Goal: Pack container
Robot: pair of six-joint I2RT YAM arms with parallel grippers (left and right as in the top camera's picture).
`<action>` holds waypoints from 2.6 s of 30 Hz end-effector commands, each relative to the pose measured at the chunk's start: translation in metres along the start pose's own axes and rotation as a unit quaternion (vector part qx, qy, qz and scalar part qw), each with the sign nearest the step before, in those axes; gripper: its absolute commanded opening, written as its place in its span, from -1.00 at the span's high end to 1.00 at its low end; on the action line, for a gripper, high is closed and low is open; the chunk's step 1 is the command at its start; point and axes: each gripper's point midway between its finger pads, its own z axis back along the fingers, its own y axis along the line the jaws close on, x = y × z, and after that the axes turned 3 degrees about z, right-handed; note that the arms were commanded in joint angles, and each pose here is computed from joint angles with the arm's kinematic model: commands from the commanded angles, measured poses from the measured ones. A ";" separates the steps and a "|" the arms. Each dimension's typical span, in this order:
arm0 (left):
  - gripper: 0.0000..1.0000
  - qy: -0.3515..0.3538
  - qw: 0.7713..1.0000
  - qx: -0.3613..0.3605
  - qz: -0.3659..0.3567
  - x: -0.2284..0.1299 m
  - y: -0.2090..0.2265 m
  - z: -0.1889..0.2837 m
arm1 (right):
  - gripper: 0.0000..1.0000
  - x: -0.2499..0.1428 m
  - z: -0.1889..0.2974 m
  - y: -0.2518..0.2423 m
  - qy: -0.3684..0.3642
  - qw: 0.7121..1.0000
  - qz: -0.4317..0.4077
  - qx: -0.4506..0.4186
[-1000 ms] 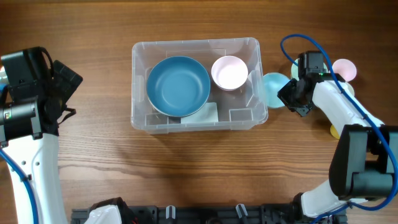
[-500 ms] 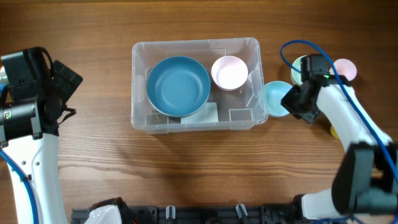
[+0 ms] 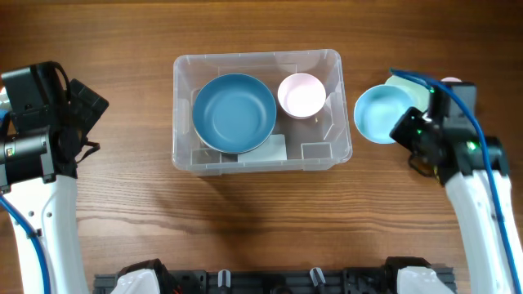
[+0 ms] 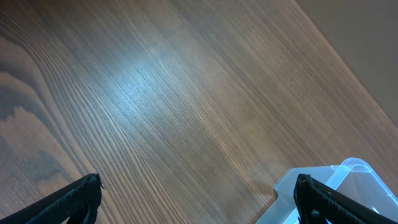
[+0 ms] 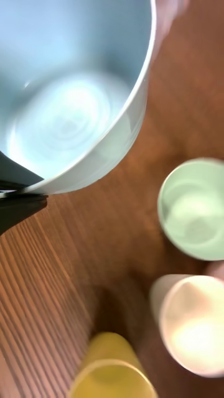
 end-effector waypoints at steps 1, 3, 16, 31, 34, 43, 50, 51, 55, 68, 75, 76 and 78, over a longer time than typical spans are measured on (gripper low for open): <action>-0.99 -0.009 1.000 -0.004 0.006 0.006 0.000 0.005 | 0.91 0.011 0.027 0.010 -0.052 0.995 0.076 0.031; -0.99 -0.009 1.000 -0.004 0.006 0.006 0.000 0.005 | 0.92 0.015 0.036 0.019 -0.072 0.991 0.101 0.050; -1.00 -0.009 1.000 -0.004 0.006 0.006 0.000 0.005 | 0.91 0.020 0.025 0.138 -0.135 0.944 0.243 0.179; -1.00 -0.009 1.000 -0.004 0.006 0.006 0.000 0.005 | 0.91 0.004 -0.095 0.178 -0.085 0.951 0.252 0.160; -0.99 -0.009 1.000 -0.004 0.006 0.006 0.000 0.005 | 0.91 0.004 -0.097 0.179 -0.086 0.951 0.251 0.160; -1.00 -0.009 1.000 -0.004 0.006 0.006 0.000 0.005 | -0.18 -0.003 -0.093 0.189 -0.071 0.947 0.244 0.197; -0.99 -0.009 1.000 -0.004 0.006 0.006 0.000 0.005 | -0.30 0.007 -0.078 0.187 -0.079 0.955 0.209 0.193; -1.00 -0.009 1.000 -0.004 0.006 0.006 0.000 0.005 | -0.30 0.011 -0.073 0.182 -0.081 0.962 0.188 0.182; -0.99 -0.009 1.000 -0.004 0.006 0.006 0.000 0.005 | -0.20 0.025 -0.047 0.159 -0.090 0.975 0.138 0.152; -0.99 -0.009 1.000 -0.004 0.006 0.006 0.000 0.005 | -0.99 0.039 -0.016 0.019 -0.048 0.999 -0.017 0.009; -0.99 -0.009 1.000 -0.004 0.006 0.006 0.000 0.005 | -0.99 0.026 -0.026 0.002 -0.025 0.997 -0.062 -0.025; -0.99 -0.009 1.000 -0.004 0.006 0.006 0.000 0.005 | -0.99 0.023 -0.028 -0.005 -0.021 0.994 -0.101 -0.043; -1.00 -0.009 1.000 -0.004 0.006 0.006 0.000 0.005 | -0.99 0.012 -0.033 -0.019 -0.010 0.979 -0.187 -0.085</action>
